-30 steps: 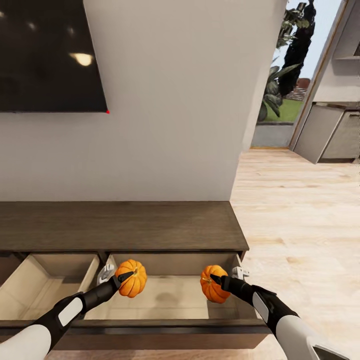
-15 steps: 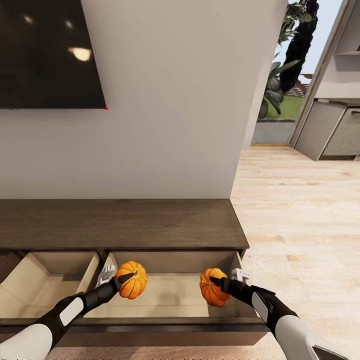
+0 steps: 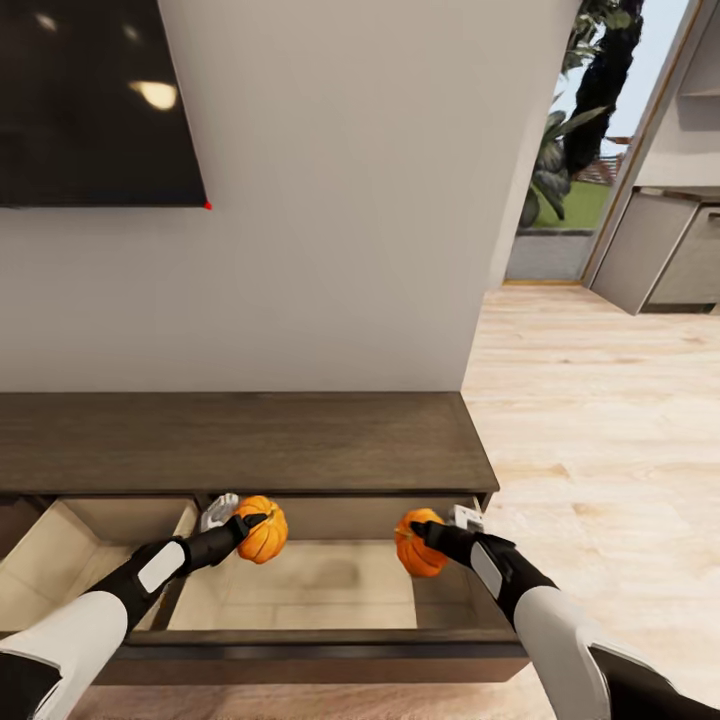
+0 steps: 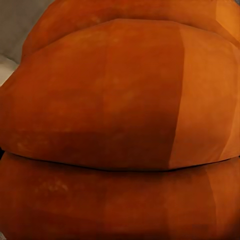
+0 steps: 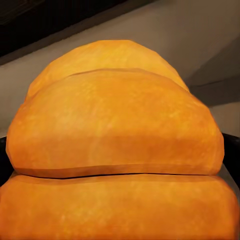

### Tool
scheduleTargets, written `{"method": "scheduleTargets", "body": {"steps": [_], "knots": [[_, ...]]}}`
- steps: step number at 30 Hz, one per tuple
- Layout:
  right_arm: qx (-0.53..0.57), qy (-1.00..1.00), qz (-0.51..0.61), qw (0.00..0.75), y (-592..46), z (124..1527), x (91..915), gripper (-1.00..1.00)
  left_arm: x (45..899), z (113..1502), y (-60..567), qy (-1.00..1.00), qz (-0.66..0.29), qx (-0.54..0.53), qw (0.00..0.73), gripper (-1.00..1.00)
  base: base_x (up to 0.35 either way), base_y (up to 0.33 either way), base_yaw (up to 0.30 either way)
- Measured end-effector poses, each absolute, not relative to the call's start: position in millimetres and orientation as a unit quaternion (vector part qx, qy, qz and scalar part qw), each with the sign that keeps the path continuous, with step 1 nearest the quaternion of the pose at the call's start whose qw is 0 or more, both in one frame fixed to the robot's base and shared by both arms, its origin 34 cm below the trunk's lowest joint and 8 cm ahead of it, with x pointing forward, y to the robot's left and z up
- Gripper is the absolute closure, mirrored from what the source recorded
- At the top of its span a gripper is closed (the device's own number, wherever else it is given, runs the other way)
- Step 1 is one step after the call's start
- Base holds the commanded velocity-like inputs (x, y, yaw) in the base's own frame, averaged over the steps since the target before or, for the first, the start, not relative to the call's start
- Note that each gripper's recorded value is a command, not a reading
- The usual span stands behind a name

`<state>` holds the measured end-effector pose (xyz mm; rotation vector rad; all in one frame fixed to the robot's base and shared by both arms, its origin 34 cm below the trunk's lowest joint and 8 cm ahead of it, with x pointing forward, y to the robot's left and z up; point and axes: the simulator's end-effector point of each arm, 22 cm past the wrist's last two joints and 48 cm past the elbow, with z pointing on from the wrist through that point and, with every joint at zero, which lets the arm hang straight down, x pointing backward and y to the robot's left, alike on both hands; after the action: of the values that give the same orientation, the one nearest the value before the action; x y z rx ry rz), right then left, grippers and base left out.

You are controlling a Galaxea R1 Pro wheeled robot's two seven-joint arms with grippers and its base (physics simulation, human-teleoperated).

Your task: Place each of the two pumpkins and all three candles from the living room inside a cabinet in the living room (use any cabinet), then make sure every cabinet is closed, and position the cauldron so it is next to a table in the living room.

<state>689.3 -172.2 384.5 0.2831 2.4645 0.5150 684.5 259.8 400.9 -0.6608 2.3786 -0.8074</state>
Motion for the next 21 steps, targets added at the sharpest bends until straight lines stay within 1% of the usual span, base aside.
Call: {"method": "scheduleTargets", "body": {"steps": [3,9,13,21], "knots": [[0.105,0.929,0.195,0.297,-169.3,382.3,688.6,1.0,681.6,395.1,231.0,0.882,-0.312,-0.244,0.257,1.0,0.0,0.0,0.0],[0.108,0.93,0.195,0.29,-168.6,375.1,684.6,1.0,666.3,378.3,197.7,0.885,-0.321,-0.246,0.231,1.0,0.0,0.0,0.0],[0.11,0.931,0.194,0.288,-171.4,371.1,683.3,1.0,659.7,370.0,193.2,0.886,-0.32,-0.253,0.221,1.0,0.0,0.0,0.0],[0.114,0.933,0.191,0.282,-176.2,362.9,680.1,1.0,660.3,362.3,201.4,0.884,-0.312,-0.263,0.229,1.0,0.0,0.0,0.0]]}}
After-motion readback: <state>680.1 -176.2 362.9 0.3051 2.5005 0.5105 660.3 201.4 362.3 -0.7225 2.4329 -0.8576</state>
